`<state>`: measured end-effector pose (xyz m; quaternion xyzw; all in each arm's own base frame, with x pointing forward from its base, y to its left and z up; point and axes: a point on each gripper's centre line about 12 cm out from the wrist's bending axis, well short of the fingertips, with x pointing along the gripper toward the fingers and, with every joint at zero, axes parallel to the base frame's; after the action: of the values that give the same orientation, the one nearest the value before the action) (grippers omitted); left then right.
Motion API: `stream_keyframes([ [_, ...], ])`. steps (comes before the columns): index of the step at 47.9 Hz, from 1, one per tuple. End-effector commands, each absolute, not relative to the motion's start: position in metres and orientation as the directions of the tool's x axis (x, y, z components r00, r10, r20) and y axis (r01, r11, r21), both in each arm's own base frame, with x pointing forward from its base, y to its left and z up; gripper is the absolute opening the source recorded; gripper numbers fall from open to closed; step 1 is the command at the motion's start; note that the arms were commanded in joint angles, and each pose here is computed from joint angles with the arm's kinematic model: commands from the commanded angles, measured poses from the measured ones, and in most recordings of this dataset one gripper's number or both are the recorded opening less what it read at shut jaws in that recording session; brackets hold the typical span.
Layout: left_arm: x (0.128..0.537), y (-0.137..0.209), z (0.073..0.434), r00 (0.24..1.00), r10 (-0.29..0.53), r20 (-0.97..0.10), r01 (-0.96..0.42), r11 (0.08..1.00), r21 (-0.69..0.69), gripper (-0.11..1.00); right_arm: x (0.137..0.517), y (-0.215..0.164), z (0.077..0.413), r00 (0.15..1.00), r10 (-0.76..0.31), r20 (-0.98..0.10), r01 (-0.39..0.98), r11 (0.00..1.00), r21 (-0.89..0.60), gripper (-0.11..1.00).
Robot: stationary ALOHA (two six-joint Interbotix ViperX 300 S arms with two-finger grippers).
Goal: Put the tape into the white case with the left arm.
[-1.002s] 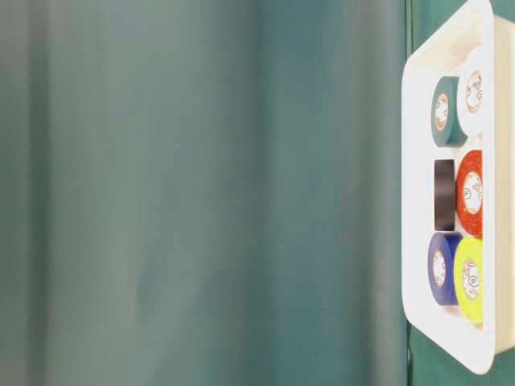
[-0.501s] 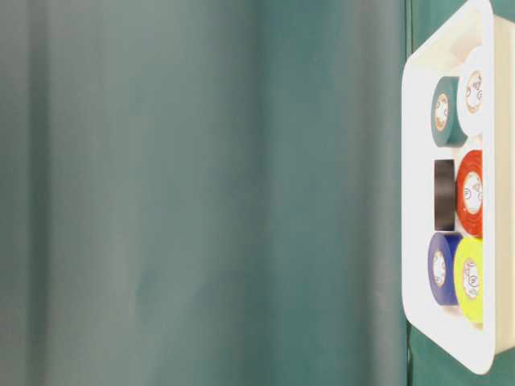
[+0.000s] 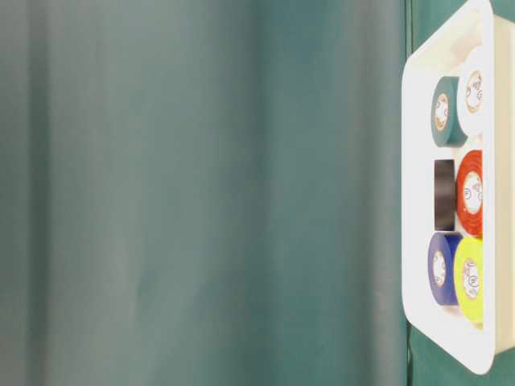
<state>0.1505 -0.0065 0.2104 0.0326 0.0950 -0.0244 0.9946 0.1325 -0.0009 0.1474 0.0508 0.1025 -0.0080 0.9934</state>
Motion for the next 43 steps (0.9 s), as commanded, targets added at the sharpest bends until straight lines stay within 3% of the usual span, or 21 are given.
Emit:
stream_keyframes([
  [1, 0.15, -0.005, 0.213, 0.981, -0.031, -0.191, 0.043, 0.997, 0.059, 0.98, 0.134, -0.001, 0.151, 0.98, -0.007, -0.197, 0.026, 0.995, 0.098, -0.09],
  [43, 0.136, 0.003, 0.184, 0.974, 0.023, -0.225, -0.005, 0.997, 0.08, 0.98, 0.133, -0.001, 0.148, 0.981, -0.006, -0.195, 0.026, 0.995, 0.098, -0.09],
])
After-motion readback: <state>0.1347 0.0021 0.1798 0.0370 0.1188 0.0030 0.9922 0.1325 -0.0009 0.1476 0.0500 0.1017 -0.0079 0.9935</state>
